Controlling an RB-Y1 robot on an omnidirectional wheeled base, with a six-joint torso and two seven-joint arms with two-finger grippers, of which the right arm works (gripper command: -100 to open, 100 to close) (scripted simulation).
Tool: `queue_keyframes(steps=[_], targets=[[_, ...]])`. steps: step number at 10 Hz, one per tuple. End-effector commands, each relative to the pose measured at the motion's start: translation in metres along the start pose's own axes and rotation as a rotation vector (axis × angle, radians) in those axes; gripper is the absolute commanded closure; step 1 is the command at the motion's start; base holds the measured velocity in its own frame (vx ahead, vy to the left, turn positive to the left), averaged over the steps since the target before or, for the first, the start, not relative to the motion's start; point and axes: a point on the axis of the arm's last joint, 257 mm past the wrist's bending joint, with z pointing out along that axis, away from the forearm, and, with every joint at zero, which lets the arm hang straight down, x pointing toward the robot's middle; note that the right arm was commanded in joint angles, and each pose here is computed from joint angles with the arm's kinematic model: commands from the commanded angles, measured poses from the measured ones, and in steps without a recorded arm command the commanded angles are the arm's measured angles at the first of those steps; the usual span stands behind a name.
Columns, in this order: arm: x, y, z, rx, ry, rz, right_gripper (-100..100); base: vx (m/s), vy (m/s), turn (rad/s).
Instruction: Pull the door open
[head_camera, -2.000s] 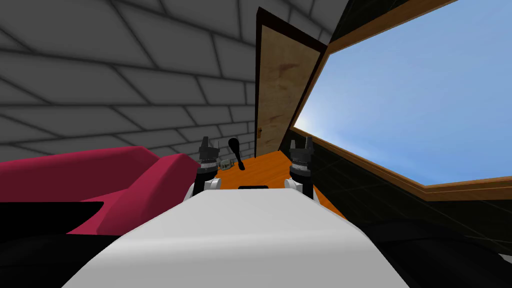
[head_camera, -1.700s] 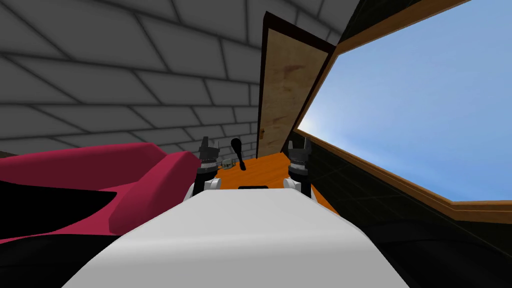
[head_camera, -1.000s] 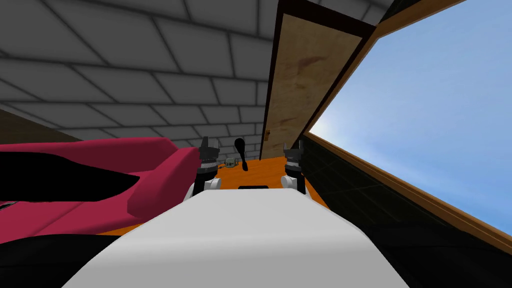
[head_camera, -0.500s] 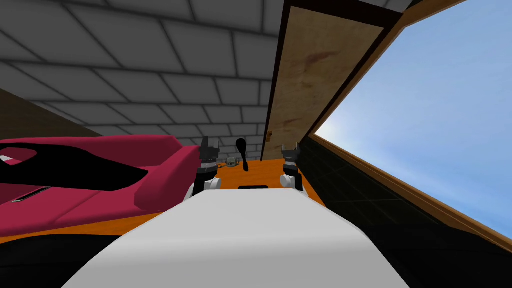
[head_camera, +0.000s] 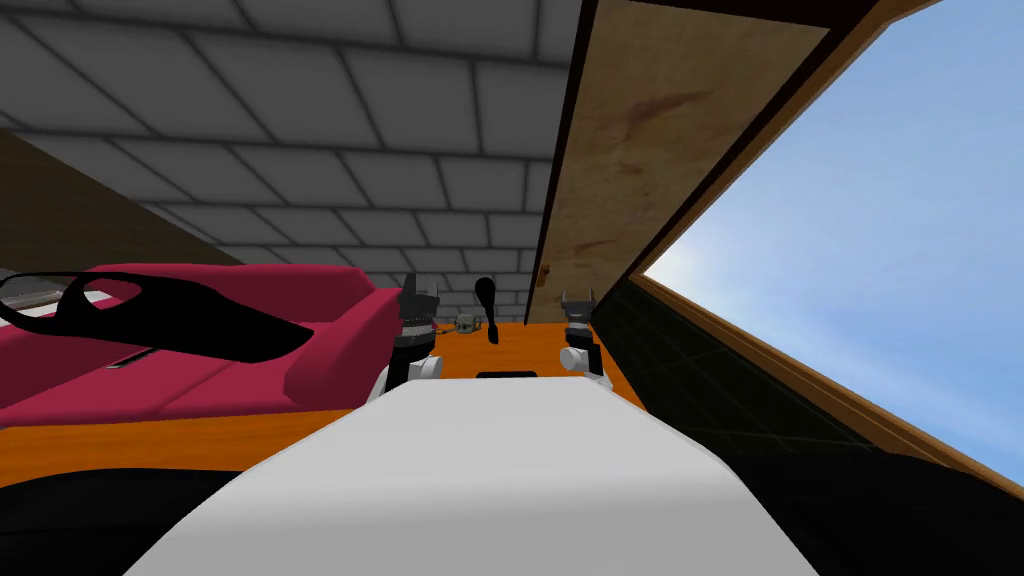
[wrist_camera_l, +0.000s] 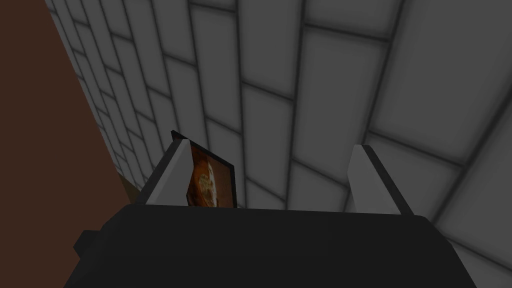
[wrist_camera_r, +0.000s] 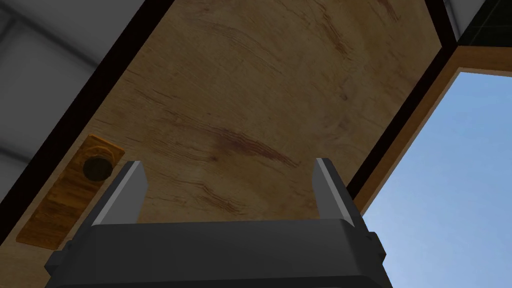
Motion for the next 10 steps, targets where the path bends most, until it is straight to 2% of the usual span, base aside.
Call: queue_keyframes(steps=[1, 5, 6, 7, 8, 10], targets=[[-0.015, -0.011, 0.0012, 0.016, -0.030, 0.058, -100, 0.031, -0.048, 0.110], [-0.050, -0.031, 0.0044, 0.051, -0.104, 0.182, -100, 0.047, -0.072, 0.156], [-0.054, -0.032, 0.0034, 0.049, -0.117, 0.195, -100, 0.040, -0.067, 0.094], [-0.066, -0.038, 0.0040, 0.058, -0.142, 0.232, -100, 0.027, -0.063, 0.119], [-0.067, -0.037, 0.0039, 0.056, -0.146, 0.237, -100, 0.022, -0.051, 0.073], [-0.087, -0.046, 0.0069, 0.065, -0.190, 0.311, -100, 0.038, -0.065, 0.191]])
